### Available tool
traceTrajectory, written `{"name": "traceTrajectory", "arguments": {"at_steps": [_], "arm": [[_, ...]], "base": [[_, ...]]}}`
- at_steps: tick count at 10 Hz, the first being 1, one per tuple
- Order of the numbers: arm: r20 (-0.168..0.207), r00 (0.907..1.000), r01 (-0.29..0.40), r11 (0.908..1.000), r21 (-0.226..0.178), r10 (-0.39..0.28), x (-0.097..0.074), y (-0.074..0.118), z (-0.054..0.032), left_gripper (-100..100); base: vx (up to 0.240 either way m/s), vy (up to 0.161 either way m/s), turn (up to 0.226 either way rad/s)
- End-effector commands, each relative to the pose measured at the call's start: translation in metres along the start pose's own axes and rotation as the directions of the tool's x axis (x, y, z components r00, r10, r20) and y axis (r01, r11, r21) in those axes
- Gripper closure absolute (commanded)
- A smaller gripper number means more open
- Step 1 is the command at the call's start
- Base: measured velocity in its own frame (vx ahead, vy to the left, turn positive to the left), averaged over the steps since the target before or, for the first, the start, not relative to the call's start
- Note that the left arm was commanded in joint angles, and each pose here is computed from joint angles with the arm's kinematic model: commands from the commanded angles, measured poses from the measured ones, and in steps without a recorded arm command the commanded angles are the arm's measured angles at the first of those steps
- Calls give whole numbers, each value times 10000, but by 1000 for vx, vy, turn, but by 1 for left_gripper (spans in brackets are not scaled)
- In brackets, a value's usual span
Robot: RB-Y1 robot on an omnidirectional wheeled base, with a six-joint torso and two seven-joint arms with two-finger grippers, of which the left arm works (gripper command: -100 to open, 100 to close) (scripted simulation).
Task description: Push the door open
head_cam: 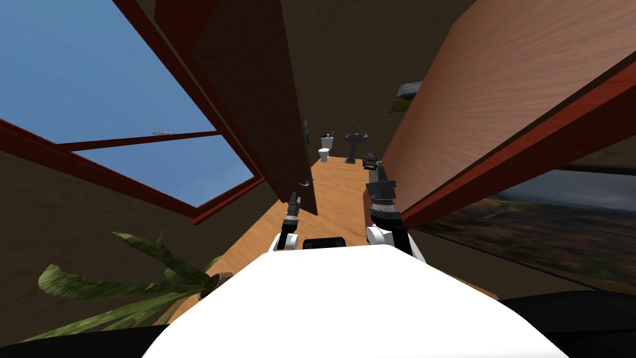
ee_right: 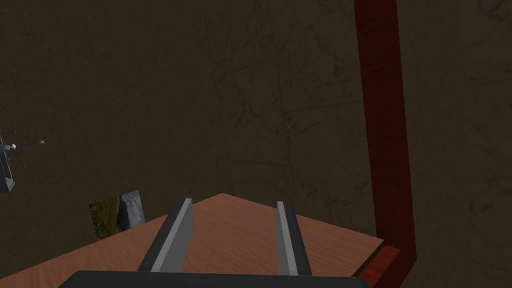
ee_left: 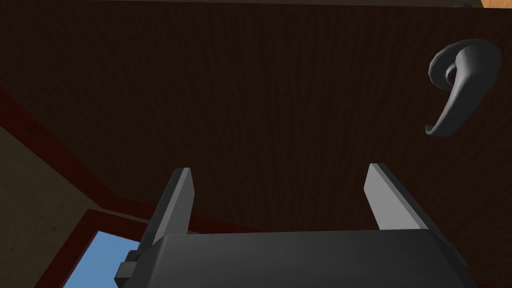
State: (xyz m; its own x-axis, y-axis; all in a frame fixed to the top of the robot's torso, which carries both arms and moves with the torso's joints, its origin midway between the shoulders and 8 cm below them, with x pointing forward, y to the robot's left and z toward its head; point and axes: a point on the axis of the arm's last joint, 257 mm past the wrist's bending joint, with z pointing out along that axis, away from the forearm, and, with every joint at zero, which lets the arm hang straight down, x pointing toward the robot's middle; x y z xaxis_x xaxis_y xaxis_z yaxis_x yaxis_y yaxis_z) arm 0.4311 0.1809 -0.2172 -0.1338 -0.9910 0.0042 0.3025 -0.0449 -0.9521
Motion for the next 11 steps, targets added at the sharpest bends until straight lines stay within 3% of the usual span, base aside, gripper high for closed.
{"name": "traceTrajectory", "arguments": {"at_steps": [1,11], "arm": [[-136,9999,32,9995,-299,-36,37,163,-62,-100],[-919,9954,78,9828,-1844,-252,364,1005,-374,-100]], "base": [[103,118,-93],[69,113,-85]]}}
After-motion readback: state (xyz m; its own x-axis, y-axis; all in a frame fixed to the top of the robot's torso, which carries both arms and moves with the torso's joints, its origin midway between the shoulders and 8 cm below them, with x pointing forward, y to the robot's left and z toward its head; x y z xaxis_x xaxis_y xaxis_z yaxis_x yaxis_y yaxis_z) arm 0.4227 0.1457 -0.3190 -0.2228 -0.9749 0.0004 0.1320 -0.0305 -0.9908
